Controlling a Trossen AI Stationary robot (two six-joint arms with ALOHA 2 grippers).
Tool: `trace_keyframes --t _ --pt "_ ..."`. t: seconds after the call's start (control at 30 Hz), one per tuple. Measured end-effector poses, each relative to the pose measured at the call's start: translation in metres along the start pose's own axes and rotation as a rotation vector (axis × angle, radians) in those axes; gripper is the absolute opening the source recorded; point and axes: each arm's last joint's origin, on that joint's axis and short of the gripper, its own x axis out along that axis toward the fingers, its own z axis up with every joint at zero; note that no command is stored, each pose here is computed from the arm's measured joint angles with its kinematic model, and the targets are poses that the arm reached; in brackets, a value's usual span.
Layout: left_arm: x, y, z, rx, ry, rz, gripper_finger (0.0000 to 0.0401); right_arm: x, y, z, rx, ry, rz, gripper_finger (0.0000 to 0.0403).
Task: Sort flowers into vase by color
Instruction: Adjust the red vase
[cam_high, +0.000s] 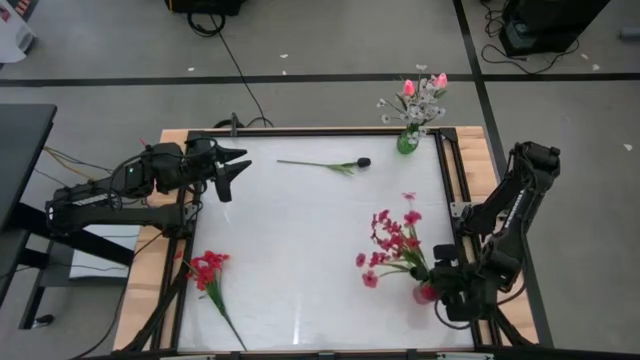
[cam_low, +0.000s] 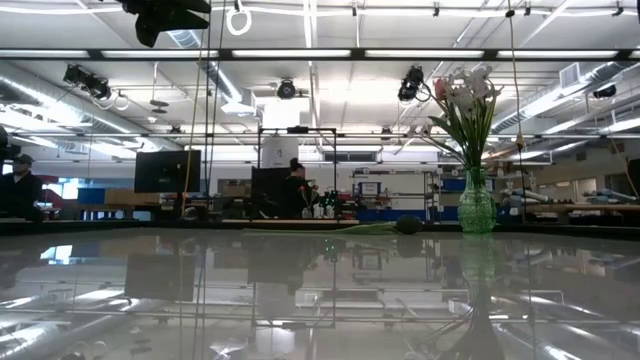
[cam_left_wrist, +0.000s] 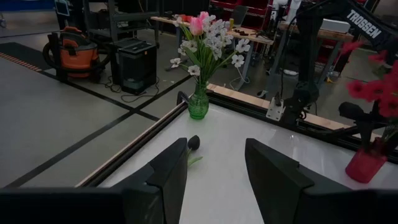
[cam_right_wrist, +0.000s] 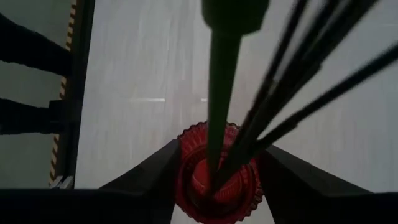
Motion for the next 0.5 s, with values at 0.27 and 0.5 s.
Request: trace_keyframes --t 0.27,0.5 --pt "0.0 0.0 0.0 0.0 0.0 0.0 0.0167 -0.009 0.001 -0.005 0.001 0.002 0.047 0.0256" --pt "0.0 0.0 0.0 0.0 0.0 0.0 0.0167 -0.018 -0.004 -0.014 0.011 0.059 0.04 0.0257"
